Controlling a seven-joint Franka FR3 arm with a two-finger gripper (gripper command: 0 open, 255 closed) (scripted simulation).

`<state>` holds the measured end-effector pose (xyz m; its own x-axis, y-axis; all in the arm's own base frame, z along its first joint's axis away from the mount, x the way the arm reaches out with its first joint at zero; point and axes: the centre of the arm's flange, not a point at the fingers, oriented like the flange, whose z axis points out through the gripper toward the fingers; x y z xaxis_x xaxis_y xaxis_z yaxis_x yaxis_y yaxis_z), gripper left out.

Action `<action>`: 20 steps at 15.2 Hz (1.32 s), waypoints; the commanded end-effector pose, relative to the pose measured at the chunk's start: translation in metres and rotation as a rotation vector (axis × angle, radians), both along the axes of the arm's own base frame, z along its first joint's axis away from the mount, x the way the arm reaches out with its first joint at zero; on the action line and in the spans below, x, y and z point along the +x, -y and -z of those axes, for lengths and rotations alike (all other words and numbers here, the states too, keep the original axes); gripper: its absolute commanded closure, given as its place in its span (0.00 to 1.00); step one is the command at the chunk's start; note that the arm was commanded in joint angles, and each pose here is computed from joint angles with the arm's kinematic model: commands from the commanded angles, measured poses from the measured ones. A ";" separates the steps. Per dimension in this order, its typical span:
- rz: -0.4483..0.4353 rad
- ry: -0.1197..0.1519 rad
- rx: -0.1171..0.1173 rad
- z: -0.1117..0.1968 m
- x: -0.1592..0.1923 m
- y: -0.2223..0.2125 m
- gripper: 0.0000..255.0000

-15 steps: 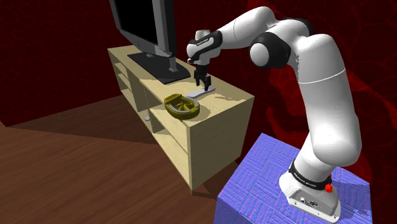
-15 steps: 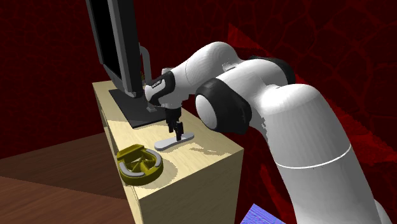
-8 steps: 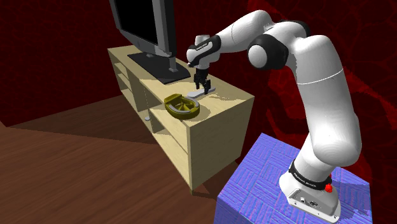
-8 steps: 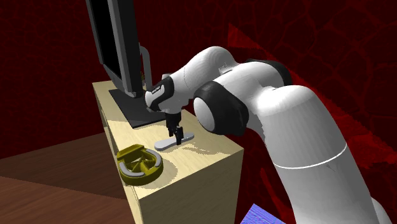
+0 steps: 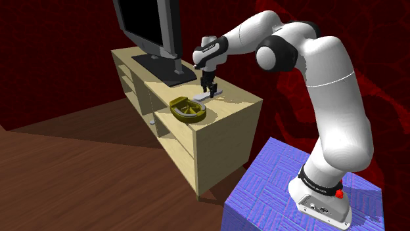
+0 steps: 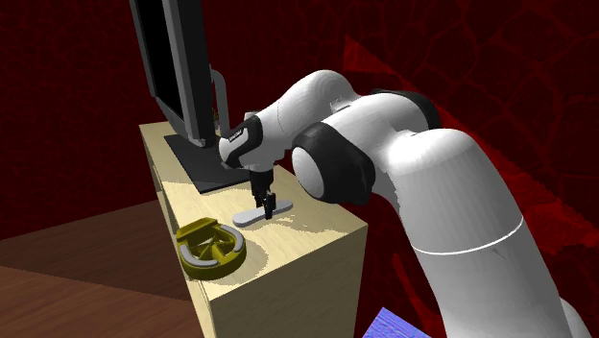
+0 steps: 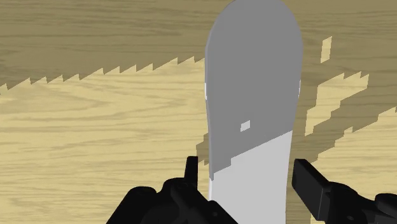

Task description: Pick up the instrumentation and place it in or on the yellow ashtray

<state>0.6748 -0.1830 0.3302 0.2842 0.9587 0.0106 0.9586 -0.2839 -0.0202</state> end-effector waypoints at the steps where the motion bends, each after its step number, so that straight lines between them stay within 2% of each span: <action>1: 0.000 0.000 0.000 0.000 0.000 0.000 1.00; 6: 0.000 0.000 0.000 0.000 0.000 0.000 1.00; 20: 0.000 0.000 0.000 -0.074 0.000 0.000 1.00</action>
